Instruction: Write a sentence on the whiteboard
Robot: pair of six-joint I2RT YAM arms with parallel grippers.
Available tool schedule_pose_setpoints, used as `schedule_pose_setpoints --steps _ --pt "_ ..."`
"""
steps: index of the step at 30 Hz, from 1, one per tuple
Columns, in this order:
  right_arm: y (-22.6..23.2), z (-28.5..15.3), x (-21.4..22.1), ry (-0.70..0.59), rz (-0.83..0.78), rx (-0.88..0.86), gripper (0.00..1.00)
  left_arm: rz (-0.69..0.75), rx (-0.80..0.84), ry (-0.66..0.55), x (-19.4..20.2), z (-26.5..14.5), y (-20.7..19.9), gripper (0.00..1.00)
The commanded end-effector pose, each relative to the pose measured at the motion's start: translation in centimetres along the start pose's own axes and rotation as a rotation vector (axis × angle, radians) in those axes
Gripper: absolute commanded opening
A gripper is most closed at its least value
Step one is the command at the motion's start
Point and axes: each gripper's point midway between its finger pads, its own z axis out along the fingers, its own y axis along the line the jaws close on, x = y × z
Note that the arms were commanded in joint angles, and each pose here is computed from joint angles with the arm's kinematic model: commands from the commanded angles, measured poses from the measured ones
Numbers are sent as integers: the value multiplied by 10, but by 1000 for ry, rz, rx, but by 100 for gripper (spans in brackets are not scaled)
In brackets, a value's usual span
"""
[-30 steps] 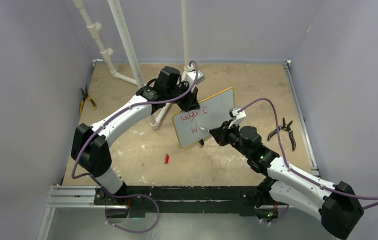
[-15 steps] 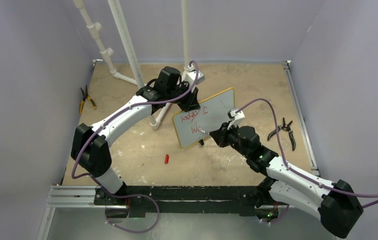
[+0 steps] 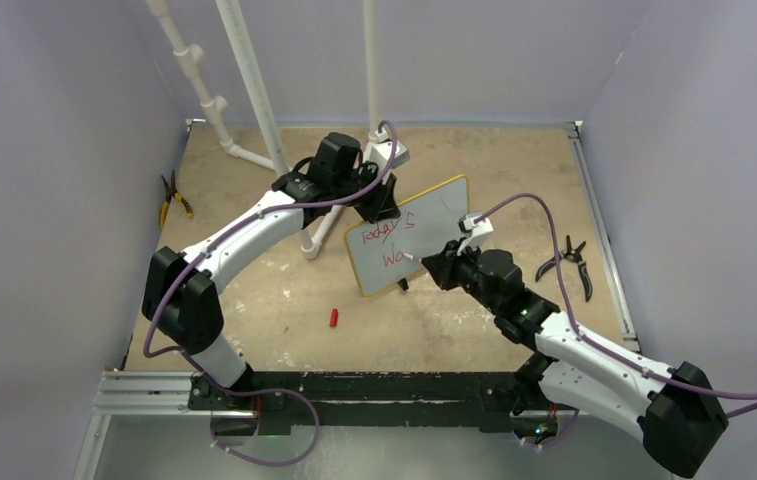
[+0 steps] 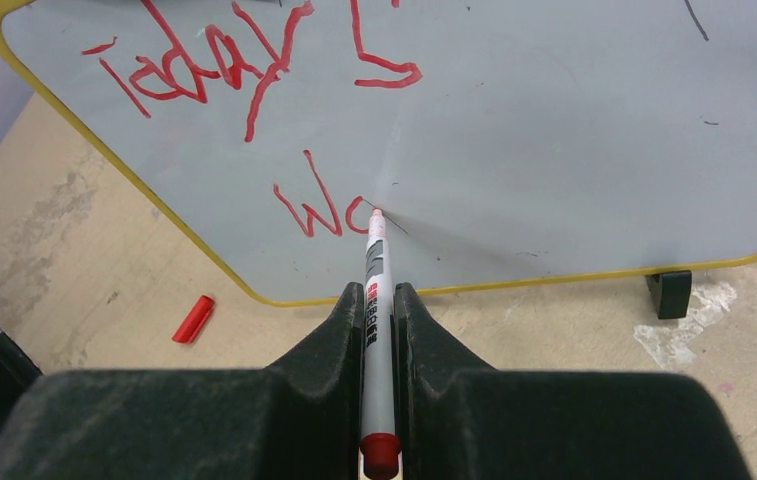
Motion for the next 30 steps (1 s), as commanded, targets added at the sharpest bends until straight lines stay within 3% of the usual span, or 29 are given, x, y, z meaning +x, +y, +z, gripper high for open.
schedule_pose_setpoints --steps 1,12,22,30 --pt "18 4 -44 -130 -20 -57 0 21 4 -24 -7 -2 0 0" --pt "24 -7 -43 -139 -27 -102 0 21 6 -23 -7 -1 0 0" --pt "5 -6 -21 -56 26 -2 0 19 7 -23 -7 -1 -1 0" --pt "2 -1 -24 -72 33 16 0 22 7 -25 -7 -2 -1 0"
